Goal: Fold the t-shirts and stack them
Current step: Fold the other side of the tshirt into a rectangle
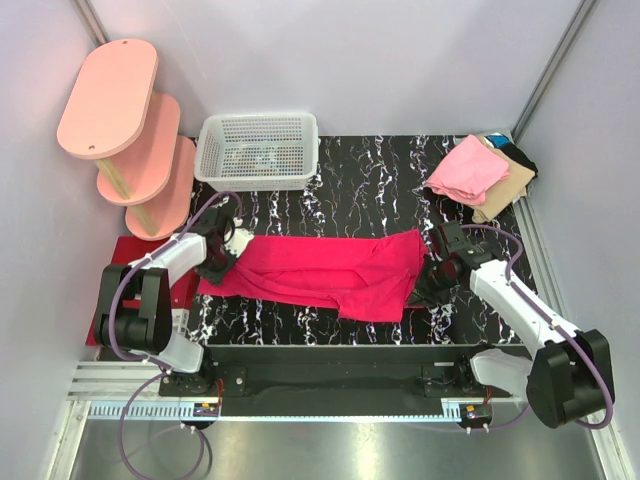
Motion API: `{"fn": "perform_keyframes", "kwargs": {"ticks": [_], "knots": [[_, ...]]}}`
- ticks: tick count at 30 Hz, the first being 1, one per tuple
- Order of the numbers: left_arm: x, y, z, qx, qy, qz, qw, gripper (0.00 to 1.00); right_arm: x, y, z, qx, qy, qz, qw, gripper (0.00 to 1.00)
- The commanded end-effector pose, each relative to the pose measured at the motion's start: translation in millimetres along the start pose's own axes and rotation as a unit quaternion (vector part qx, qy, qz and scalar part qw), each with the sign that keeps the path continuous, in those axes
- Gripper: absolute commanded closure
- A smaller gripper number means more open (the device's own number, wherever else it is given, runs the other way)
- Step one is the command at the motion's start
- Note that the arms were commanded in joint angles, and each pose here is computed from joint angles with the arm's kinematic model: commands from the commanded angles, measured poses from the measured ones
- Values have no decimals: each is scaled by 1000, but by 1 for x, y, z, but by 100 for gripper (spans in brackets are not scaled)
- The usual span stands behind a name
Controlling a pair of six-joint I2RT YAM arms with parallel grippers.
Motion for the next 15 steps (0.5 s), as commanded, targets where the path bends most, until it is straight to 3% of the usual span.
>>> {"fn": "perform_keyframes", "kwargs": {"ticks": [1, 9, 15], "knots": [[16, -9, 4, -4, -7, -33, 999, 100, -9, -4, 1, 20, -16, 11, 1000, 89], [18, -19, 4, -6, -9, -45, 999, 100, -24, 0, 0, 16, -31, 35, 999, 65], [19, -22, 4, -9, -10, -47, 999, 100, -22, 19, -3, 4, -24, 49, 999, 69]]}}
Point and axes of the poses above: each gripper's point midway between its finger pads, its own y axis out along the fingers, its own z axis along the line the jaws close on, x = y × z, the point moved 9 cm from there along -y, back along the fingers, and after that the axes turned 15 degrees about -y, right-handed, at the moved point
